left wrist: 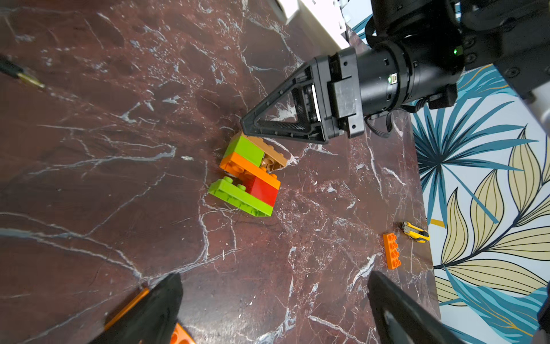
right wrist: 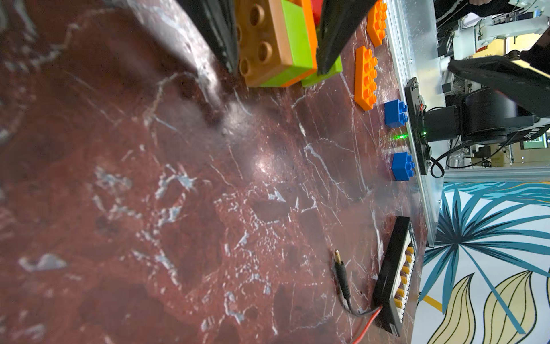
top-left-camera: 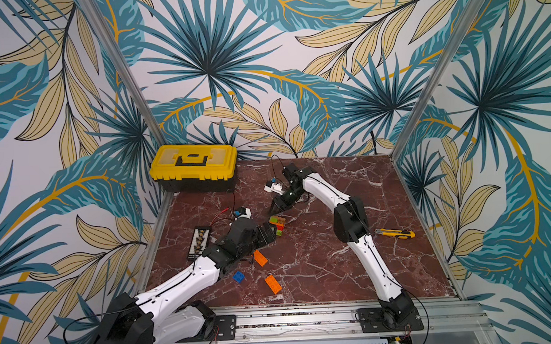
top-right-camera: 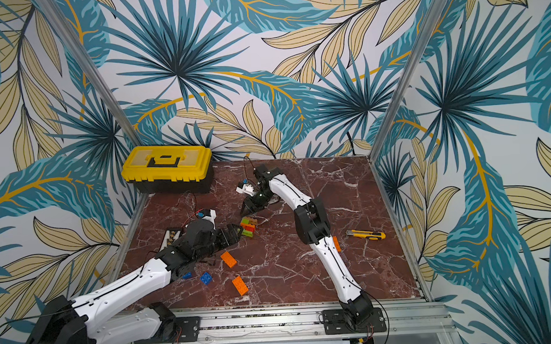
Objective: Assemble the number 5 with lego
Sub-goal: Adjust the lego brick at the center of the board, then pick up the lego brick from the center of the board, then place the lego brick at the center of the board.
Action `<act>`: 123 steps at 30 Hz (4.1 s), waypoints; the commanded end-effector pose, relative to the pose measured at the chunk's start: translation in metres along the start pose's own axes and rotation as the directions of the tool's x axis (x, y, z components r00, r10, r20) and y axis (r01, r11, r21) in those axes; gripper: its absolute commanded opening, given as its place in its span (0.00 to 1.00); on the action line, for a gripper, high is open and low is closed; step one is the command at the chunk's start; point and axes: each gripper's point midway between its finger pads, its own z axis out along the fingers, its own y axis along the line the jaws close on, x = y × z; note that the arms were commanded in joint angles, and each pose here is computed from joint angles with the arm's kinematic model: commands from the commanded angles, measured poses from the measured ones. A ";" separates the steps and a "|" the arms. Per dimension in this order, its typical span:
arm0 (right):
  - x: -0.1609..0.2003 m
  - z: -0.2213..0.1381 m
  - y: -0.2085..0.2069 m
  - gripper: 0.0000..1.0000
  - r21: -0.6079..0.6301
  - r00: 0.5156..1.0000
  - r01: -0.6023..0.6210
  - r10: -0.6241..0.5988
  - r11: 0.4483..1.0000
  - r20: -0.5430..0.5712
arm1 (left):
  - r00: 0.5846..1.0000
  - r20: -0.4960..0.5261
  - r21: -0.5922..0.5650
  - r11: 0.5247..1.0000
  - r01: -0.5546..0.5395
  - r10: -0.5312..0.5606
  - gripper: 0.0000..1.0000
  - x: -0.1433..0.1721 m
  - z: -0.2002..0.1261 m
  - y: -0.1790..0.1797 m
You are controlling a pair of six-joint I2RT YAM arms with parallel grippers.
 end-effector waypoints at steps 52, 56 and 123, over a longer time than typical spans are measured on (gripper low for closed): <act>0.218 0.057 0.164 0.73 0.576 0.989 0.014 -0.097 0.817 0.114 | 0.979 0.109 -0.477 0.856 0.201 -0.170 1.00 0.018 -0.098 0.129; 0.221 0.068 0.164 0.72 0.583 0.993 0.049 -0.104 0.811 0.061 | 0.978 0.117 -0.477 0.854 0.209 -0.174 1.00 0.016 -0.098 0.131; 0.221 -0.011 0.025 0.37 0.282 0.629 0.747 -0.504 0.602 -0.591 | 0.991 -0.117 -0.284 0.958 0.029 -0.065 1.00 0.031 -0.028 0.089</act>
